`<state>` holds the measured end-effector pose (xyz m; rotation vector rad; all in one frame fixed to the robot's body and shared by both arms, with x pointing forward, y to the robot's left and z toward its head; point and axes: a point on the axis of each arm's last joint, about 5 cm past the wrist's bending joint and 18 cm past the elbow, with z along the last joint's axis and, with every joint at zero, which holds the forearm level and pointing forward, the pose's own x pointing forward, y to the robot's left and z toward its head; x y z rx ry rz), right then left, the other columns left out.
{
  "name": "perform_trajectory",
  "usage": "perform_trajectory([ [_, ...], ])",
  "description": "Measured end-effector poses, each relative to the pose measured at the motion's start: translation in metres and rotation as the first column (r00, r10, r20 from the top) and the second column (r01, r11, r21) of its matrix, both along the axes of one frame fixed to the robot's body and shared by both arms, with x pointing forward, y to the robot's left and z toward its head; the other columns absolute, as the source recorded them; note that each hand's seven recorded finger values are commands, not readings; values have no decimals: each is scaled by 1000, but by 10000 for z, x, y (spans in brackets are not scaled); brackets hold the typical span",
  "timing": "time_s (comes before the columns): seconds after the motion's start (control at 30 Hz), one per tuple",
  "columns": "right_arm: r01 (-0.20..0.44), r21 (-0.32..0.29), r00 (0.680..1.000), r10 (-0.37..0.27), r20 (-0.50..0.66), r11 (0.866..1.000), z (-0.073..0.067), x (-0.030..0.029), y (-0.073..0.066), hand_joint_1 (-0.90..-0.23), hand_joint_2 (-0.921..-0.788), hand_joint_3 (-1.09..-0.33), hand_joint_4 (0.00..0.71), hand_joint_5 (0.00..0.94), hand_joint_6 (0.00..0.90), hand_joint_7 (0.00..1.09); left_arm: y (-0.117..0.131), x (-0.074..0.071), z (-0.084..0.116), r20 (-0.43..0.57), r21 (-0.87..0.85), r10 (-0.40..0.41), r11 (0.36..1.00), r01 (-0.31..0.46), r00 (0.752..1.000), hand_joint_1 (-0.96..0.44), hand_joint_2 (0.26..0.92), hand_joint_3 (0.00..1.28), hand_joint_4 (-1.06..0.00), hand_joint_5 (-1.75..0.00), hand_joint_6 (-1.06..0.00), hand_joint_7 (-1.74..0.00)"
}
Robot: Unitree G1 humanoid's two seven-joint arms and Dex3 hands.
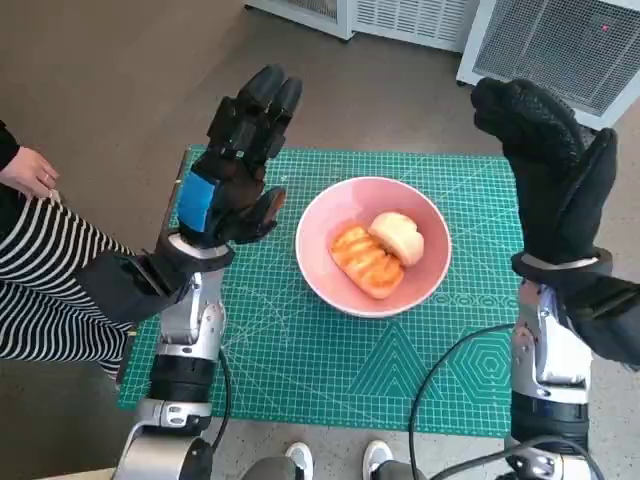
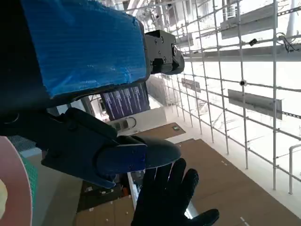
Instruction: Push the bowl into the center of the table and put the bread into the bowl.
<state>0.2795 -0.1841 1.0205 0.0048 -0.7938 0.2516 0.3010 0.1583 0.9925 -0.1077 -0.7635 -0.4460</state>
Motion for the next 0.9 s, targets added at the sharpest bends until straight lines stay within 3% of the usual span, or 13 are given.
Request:
perform_trajectory([
  [0.9,-1,3,1000,1,-15,1000,-76,-16,-3,-689,-921,-675,146,1,43,475,-26,-2,55,-3,-19,-16,1000,16,1000,-651,921,374,-99,-35,1,-511],
])
